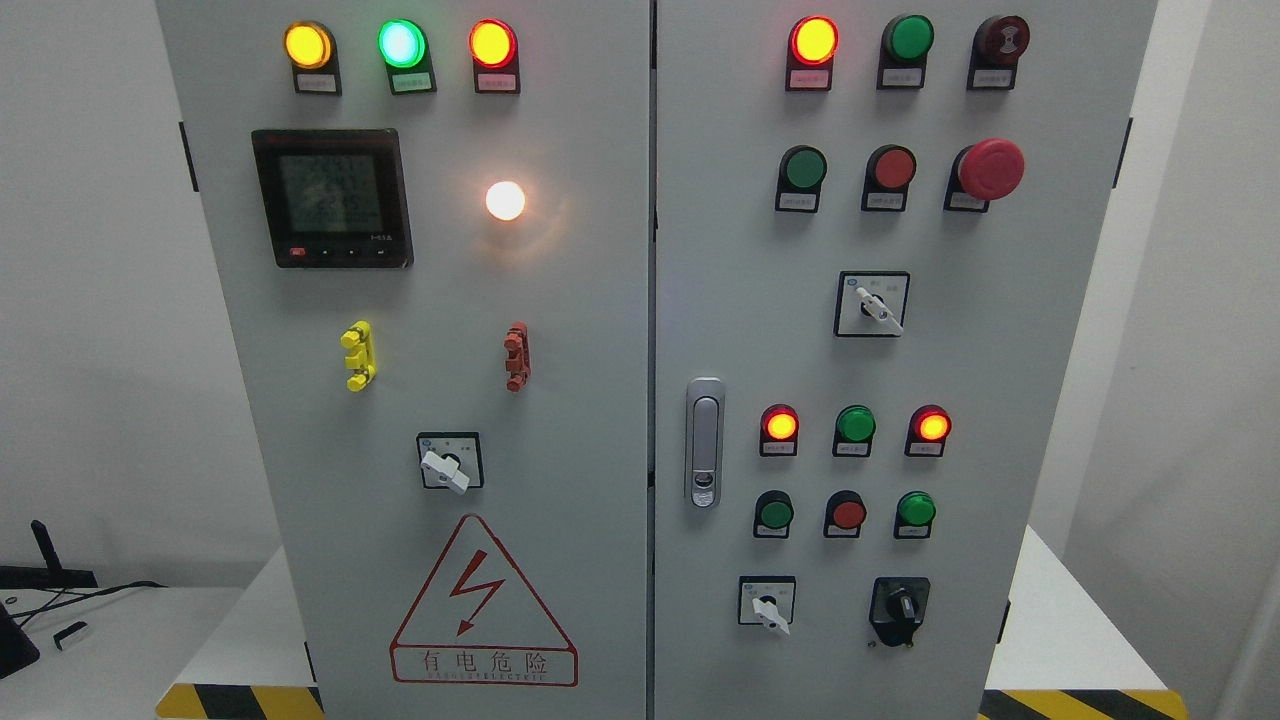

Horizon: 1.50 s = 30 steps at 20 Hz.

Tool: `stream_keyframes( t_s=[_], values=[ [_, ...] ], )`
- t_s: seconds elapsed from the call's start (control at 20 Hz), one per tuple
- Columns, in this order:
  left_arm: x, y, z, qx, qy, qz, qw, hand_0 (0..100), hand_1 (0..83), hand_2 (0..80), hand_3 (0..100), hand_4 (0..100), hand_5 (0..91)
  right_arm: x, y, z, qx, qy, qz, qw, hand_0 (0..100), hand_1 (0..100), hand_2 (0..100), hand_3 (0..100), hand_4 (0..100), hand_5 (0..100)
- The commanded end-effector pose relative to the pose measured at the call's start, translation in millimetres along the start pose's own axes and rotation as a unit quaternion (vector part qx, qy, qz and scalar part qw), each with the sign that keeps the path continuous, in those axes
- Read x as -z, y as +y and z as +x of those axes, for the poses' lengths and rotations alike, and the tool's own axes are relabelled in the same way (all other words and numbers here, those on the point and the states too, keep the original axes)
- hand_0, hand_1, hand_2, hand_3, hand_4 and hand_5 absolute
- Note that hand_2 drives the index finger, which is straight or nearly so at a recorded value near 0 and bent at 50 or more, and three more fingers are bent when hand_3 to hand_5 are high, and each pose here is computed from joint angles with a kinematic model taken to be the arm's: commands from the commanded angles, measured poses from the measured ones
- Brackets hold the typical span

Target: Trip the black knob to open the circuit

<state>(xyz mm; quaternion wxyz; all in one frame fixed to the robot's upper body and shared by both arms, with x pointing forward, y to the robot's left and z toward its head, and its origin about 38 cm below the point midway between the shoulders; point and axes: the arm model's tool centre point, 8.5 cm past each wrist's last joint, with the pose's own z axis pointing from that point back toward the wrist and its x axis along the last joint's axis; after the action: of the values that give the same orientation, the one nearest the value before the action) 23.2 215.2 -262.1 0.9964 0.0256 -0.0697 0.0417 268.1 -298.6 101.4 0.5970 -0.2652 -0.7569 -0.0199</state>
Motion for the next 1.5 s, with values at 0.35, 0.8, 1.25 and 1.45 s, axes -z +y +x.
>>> stream_keyframes(
  t_s=[0.35,0.8,1.25,1.45],
  values=[
    [0.0,-1.2,0.3,0.015,-0.001,-0.003,1.000,12,38.9,0.0,0,0,0.0,31.8,69.9,40.0,0.061,0.026,0.013,0.998,22,73,42,77,80,91],
    [0.0,-0.2,-0.2,0.015,0.000,-0.003,1.000,12,38.9,0.0,0,0,0.0,52.0,86.7,50.8,0.066,0.043,0.018,0.997,26,73,44,78,81,92],
    [0.1,-0.2,0.4,0.015,-0.001,-0.003,1.000,12,38.9,0.0,0,0,0.0,67.0,94.3,48.9,0.061,0.049,0.013,0.997,26,74,44,78,81,91],
    [0.1,-0.2,0.4,0.015,-0.001,-0.003,1.000,12,38.9,0.0,0,0,0.0,74.5,98.9,49.8,0.063,0.049,0.012,0.997,26,75,43,78,81,91]
  ],
)
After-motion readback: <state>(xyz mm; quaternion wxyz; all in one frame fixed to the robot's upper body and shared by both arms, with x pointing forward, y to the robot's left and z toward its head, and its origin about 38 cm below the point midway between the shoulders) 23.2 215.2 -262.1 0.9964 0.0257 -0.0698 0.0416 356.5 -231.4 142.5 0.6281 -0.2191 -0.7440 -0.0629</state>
